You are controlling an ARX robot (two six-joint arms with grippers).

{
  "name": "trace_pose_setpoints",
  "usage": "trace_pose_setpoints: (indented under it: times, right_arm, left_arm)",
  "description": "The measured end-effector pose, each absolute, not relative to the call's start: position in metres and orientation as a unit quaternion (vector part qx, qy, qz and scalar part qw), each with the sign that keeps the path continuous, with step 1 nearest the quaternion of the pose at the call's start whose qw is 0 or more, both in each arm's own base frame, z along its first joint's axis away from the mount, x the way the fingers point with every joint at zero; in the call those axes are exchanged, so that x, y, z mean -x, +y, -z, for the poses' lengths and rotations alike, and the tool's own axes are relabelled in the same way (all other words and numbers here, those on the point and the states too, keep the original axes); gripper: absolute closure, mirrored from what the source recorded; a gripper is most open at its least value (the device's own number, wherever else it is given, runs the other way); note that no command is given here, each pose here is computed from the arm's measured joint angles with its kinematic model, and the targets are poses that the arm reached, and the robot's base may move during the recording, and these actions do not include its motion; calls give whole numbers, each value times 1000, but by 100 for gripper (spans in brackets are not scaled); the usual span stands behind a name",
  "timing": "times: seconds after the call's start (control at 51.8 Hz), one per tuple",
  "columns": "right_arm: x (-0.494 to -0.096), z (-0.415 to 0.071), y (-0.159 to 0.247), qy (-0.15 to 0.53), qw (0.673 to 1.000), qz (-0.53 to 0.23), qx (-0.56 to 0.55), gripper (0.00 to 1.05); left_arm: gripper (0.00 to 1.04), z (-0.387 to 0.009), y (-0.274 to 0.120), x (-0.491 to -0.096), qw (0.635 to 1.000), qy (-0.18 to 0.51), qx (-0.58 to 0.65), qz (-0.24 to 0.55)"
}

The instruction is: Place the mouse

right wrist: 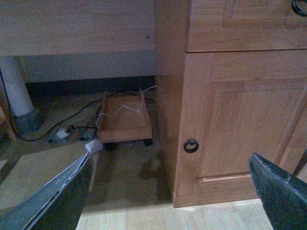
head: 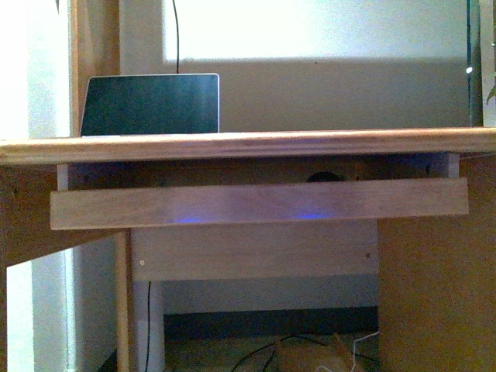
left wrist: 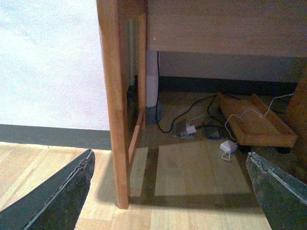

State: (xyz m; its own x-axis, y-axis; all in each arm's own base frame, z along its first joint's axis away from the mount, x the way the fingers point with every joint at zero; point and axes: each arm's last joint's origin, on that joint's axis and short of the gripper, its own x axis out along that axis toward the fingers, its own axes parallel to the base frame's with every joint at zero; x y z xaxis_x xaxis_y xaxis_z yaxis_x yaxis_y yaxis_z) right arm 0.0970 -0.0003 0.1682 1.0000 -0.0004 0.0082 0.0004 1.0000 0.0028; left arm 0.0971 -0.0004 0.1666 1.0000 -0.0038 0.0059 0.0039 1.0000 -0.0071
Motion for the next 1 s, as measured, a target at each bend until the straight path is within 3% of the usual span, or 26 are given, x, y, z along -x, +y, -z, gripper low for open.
trace_pose_setpoints:
  times: [0.656, 0.81, 1.003]
  right_arm:
    - [-97, -168, 0, -4, 1000, 0, -1, 7]
    - [-97, -168, 0, -4, 1000, 0, -1, 7]
    - [-97, -168, 0, -4, 1000, 0, -1, 7]
  left_arm:
    - [8, -167, 0, -97, 1000, -3, 4, 2]
    - [8, -159, -5, -106, 990, 117, 38, 71]
    - [8, -160, 10, -154, 986, 120, -116, 26]
